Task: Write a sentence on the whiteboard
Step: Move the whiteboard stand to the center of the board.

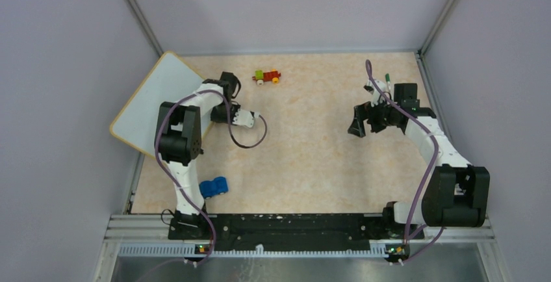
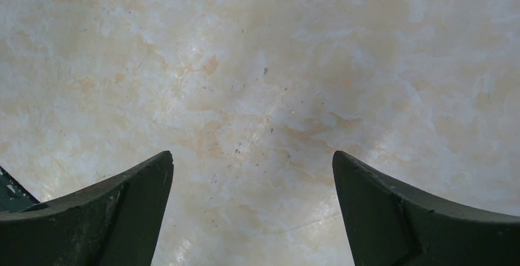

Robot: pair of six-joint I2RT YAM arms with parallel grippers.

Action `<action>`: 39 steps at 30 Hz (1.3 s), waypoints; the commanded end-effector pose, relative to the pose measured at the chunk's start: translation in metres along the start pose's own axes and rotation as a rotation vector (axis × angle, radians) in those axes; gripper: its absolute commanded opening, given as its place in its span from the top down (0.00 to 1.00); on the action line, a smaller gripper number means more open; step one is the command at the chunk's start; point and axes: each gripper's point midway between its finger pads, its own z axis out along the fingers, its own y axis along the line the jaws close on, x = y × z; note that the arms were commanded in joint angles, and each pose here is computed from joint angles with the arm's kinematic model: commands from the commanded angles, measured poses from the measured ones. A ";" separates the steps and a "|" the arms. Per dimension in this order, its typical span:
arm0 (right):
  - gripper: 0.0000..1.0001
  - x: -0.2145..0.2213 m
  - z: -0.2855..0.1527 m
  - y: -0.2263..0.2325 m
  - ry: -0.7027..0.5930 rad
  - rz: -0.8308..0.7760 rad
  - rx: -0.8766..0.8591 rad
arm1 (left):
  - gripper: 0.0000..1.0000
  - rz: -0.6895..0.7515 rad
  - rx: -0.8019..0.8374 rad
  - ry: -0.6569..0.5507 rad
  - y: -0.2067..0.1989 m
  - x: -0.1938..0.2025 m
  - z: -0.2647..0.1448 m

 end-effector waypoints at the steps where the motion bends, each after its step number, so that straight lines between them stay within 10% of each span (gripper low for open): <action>1: 0.03 -0.022 -0.007 -0.004 -0.044 -0.047 0.023 | 0.94 0.064 -0.053 -0.051 0.026 -0.040 -0.016; 19: 0.02 -0.035 -0.034 -0.018 -0.121 -0.010 0.081 | 1.00 0.250 -0.005 -0.054 0.027 -0.188 -0.022; 39: 0.02 -0.044 -0.052 -0.029 -0.169 0.020 0.141 | 1.00 0.522 0.002 -0.054 -0.059 -0.330 -0.038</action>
